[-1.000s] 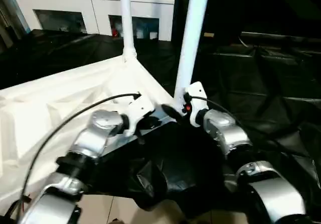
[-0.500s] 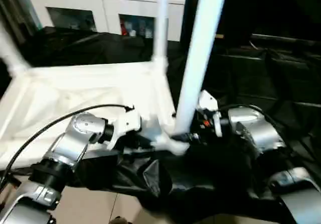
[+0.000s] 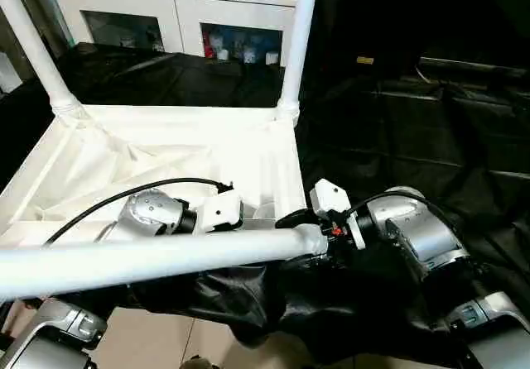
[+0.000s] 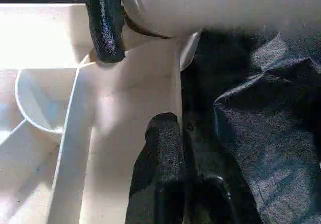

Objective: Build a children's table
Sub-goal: Insert table leg to table base

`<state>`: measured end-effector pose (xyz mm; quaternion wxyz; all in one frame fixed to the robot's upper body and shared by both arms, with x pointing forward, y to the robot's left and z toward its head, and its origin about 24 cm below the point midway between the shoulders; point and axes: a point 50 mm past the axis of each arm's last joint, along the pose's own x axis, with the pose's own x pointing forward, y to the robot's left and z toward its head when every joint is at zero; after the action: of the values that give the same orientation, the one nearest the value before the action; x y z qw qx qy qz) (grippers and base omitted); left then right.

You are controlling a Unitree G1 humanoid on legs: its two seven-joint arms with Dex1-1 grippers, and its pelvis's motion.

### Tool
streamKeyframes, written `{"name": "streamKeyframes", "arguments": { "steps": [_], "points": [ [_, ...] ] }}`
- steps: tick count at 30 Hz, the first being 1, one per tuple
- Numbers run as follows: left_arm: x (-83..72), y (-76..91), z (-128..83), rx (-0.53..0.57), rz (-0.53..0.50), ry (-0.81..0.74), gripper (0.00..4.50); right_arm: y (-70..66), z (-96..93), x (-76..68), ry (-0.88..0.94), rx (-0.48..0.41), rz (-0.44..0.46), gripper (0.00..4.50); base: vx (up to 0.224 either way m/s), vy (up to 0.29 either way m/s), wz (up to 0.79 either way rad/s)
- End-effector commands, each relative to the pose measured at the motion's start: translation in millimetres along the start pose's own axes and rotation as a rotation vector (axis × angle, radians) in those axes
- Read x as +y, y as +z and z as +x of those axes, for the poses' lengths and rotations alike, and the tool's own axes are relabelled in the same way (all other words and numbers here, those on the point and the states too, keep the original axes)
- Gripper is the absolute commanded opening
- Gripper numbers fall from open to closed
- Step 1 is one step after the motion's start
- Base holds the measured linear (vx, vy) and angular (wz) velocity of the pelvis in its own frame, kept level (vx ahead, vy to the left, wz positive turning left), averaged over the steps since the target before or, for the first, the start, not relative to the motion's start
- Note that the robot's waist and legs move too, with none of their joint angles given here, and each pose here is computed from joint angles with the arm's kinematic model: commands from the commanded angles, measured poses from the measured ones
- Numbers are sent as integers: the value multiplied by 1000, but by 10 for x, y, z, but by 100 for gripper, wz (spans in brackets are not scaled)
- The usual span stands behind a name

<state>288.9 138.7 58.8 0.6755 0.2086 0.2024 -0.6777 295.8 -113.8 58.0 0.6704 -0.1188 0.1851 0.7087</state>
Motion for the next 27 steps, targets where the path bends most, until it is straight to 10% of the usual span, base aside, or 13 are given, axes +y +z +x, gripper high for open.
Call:
{"name": "streamKeyframes", "arguments": {
  "steps": [1,18,27],
  "points": [
    [-21,45,57,-4,31,-40,0,17,9,1,-18,1,-2,375,0,0,0],
    [-5,21,27,-6,22,-17,0,30,75,16,-59,-87,46,308,0,0,0],
    [92,75,-44,-86,-13,115,61,289,-3,28,-28,-312,119,304,0,0,0]
  ]
}}
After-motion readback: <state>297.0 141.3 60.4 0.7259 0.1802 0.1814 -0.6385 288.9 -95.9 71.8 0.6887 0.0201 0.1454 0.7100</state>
